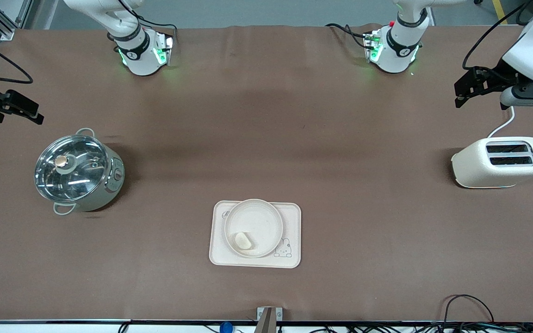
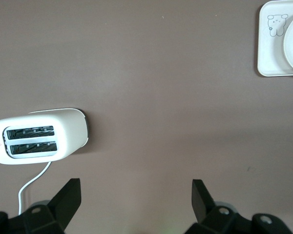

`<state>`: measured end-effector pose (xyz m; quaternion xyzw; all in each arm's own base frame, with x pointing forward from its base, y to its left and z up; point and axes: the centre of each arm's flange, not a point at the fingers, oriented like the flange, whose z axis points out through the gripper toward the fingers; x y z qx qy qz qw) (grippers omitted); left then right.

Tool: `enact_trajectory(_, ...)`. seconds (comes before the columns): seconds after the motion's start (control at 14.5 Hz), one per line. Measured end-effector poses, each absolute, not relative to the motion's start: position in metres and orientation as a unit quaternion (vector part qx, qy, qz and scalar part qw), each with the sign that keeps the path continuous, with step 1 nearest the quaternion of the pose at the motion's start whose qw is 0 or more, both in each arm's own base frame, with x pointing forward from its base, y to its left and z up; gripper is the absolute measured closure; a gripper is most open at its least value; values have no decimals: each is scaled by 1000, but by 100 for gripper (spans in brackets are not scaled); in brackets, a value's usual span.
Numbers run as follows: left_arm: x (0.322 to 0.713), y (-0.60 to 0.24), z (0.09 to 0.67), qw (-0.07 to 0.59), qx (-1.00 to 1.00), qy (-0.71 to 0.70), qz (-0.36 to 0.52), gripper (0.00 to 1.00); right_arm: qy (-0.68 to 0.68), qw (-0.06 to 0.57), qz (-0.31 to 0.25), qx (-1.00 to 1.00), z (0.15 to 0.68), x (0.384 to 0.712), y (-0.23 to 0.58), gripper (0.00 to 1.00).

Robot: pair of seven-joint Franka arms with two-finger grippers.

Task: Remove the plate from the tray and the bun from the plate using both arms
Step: 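Move the right gripper over the white plate on the tray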

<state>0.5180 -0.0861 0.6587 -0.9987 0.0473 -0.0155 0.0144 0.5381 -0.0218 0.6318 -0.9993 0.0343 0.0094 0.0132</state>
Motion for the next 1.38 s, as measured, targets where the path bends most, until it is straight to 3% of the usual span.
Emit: enact_trajectory(1.38, 525, -82, 654, 13, -999, 48, -11, 0, 45, 17, 22, -999, 619, 538, -30, 0)
